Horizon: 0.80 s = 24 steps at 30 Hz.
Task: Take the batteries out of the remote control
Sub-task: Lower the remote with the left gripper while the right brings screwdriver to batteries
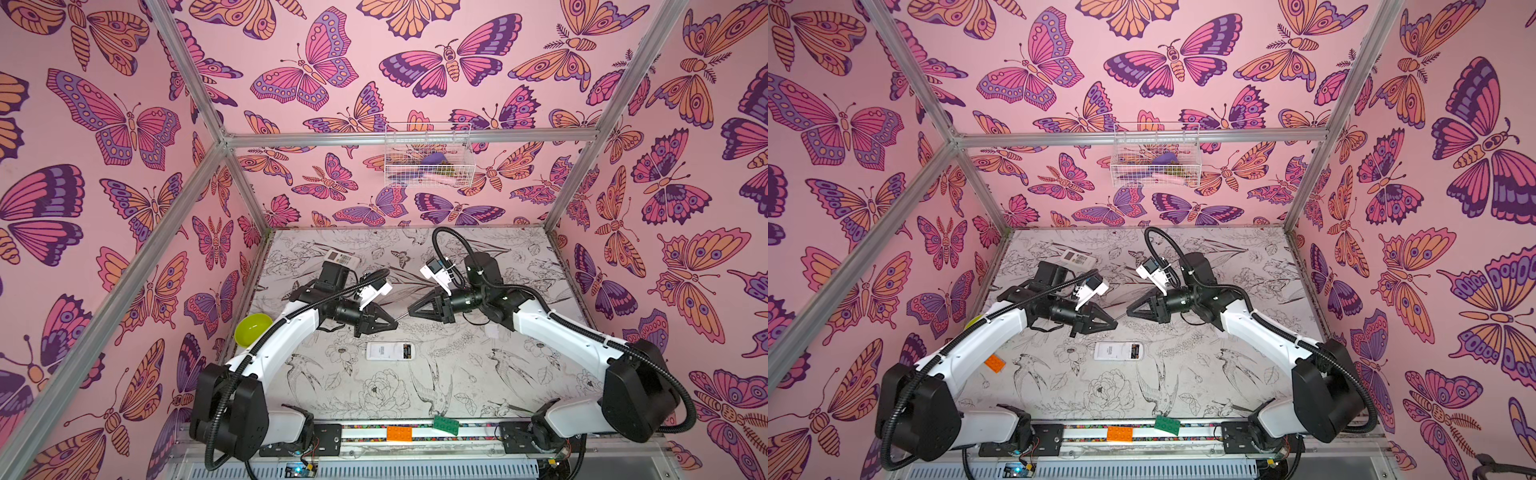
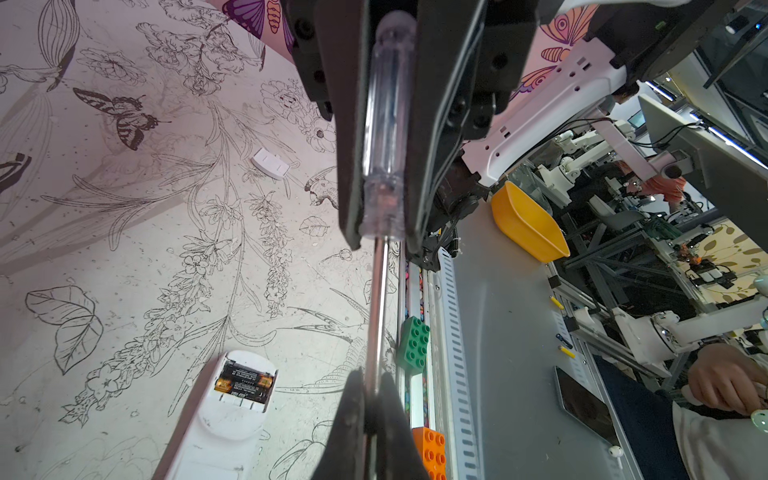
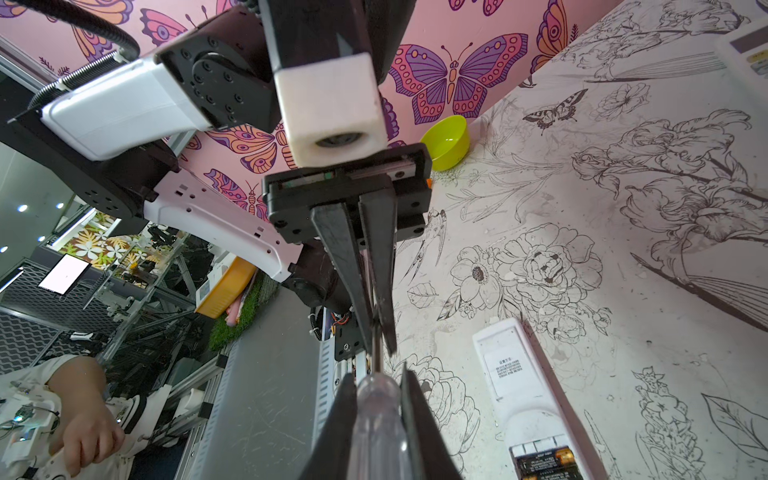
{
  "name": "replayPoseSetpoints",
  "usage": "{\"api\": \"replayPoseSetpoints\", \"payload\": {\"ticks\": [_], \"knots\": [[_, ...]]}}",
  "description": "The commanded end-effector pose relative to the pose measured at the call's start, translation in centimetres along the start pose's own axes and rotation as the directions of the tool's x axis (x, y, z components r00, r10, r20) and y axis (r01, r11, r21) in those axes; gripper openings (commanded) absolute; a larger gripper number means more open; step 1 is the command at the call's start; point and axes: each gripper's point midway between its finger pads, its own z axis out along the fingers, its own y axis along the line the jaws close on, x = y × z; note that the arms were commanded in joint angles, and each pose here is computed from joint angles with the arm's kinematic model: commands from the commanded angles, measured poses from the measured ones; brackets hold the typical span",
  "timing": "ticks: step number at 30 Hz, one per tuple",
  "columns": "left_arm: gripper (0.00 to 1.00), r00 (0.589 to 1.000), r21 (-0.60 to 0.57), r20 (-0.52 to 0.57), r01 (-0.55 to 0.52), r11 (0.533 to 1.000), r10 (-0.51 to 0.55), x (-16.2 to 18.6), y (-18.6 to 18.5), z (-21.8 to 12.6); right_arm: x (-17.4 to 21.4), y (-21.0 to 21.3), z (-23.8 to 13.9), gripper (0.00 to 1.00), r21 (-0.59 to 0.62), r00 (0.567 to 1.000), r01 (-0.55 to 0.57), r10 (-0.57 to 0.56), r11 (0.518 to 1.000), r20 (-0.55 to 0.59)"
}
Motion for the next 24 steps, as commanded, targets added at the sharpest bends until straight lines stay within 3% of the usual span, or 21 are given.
{"api": "replayPoseSetpoints", "payload": {"ticks": [1,2,5,7,10,14,18,24], "knots": [[0.0,0.998,0.015,0.037,-0.058,0.998,0.058,-1.5,-0.4,-0.1,1.5,0.9,1.4,0.0,-0.047,0.998,0.034,-0.037,0.998,-0.048],[0.0,0.998,0.003,0.033,-0.061,0.998,0.061,-1.4,-0.2,-0.2,1.5,0.6,1.3,0.0,-0.035,0.998,0.036,-0.037,0.999,-0.041],[0.45,0.997,-0.063,0.025,-0.067,0.996,0.069,-1.5,0.7,-0.8,1.9,-0.4,0.6,0.0,0.013,0.999,0.019,-0.018,1.0,-0.035],[0.6,0.995,-0.11,0.012,-0.099,0.989,0.101,-1.5,1.3,-1.5,2.8,-1.1,-0.3,0.0,0.053,0.999,0.032,-0.03,0.998,-0.038],[0.69,0.986,-0.218,-0.064,-0.164,0.962,0.154,-0.2,3.1,-2.2,4.2,-2.6,-1.6,0.0,0.146,0.997,0.065,-0.059,0.987,-0.047],[0.78,0.948,-0.356,-0.239,-0.288,0.889,0.211,2.7,6.5,-3.1,6.3,-4.1,-2.5,0.0,0.253,0.988,0.145,-0.124,0.956,-0.095],[0.86,0.885,-0.339,-0.378,-0.406,0.849,0.272,6.2,8.0,-3.1,7.4,-5.2,-3.0,0.0,0.325,0.97,0.239,-0.209,0.915,-0.124],[0.92,0.818,-0.297,-0.488,-0.484,0.823,0.305,10.5,9.6,-2.4,9.0,-6.7,-2.5,0.0,0.355,0.941,0.329,-0.271,0.875,-0.205]]}}
